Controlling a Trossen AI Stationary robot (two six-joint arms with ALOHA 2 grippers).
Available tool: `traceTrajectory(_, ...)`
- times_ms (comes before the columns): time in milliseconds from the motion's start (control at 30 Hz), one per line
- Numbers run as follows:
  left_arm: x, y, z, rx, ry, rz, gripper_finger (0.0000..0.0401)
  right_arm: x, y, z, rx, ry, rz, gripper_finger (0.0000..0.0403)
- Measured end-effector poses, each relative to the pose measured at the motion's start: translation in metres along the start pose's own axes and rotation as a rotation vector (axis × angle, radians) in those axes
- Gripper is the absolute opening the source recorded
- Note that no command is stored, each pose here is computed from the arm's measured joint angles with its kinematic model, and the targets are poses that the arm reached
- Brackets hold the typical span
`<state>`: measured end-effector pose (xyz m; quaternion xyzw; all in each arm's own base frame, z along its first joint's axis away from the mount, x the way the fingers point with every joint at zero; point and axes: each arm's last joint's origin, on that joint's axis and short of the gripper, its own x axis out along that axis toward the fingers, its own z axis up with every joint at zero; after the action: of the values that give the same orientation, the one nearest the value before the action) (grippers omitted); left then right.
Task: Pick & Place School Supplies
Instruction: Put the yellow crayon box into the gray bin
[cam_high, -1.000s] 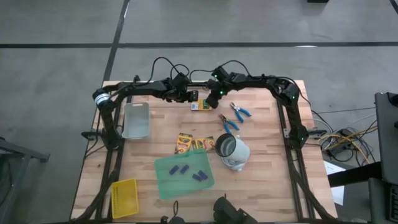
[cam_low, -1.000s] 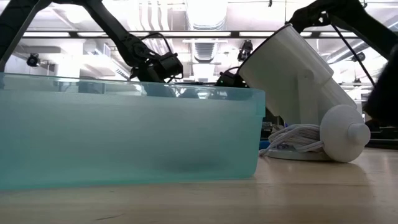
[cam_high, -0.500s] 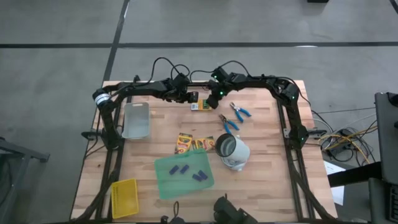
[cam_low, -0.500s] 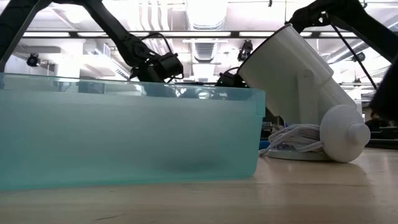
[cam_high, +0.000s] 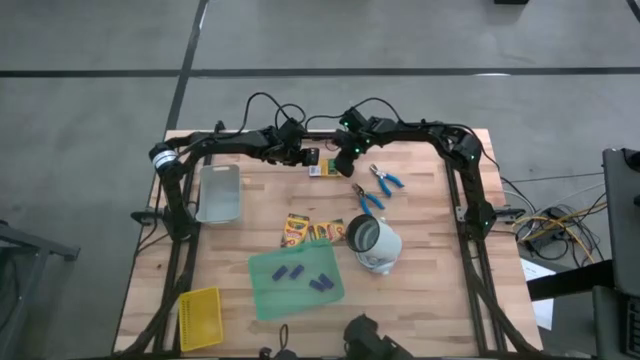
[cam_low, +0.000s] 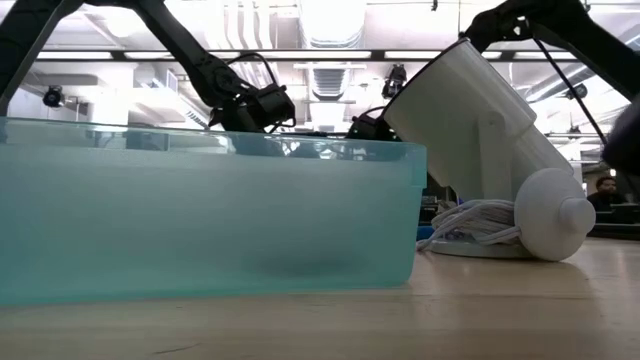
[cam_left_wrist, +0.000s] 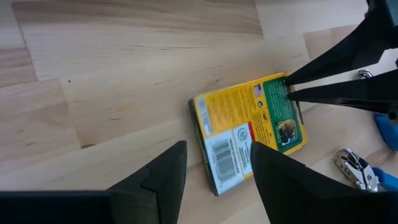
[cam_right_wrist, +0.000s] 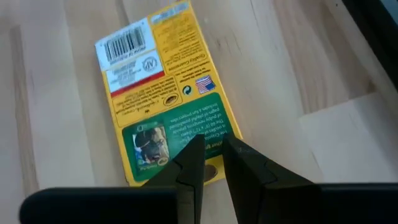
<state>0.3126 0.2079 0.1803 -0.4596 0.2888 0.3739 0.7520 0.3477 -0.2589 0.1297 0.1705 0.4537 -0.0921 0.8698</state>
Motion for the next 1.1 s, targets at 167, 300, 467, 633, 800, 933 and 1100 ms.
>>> traceTrajectory(167, 0.0, -0.001, -0.001, -0.006, 0.015, -0.016, 0.0184, -0.003, 0.002, -0.004, 0.006, 0.053, -0.005, 0.0057)
traceTrajectory(300, 0.0, -0.004, -0.003, -0.009, 0.046, -0.049, 0.0183, -0.005, 0.002, -0.007, 0.017, 0.088, 0.002, 0.0057)
traceTrajectory(467, 0.0, -0.008, -0.004, -0.017, 0.04, -0.076, 0.0184, -0.009, 0.003, -0.008, 0.017, 0.098, 0.001, 0.0057)
traceTrajectory(633, 0.002, -0.013, 0.0, -0.007, -0.009, -0.137, 0.0183, -0.011, 0.003, -0.004, -0.006, 0.092, -0.002, 0.0057)
traceTrajectory(800, 0.017, -0.014, -0.002, -0.021, 0.004, -0.185, 0.0183, -0.011, 0.003, -0.004, -0.008, 0.091, -0.002, 0.0057)
traceTrajectory(933, 0.028, -0.008, -0.009, -0.039, 0.058, -0.147, 0.0183, -0.011, 0.003, -0.004, -0.008, 0.089, -0.004, 0.0057)
traceTrajectory(1100, 0.03, -0.005, -0.01, -0.041, 0.063, -0.113, 0.0183, -0.01, 0.003, -0.004, -0.009, 0.089, -0.009, 0.0057)
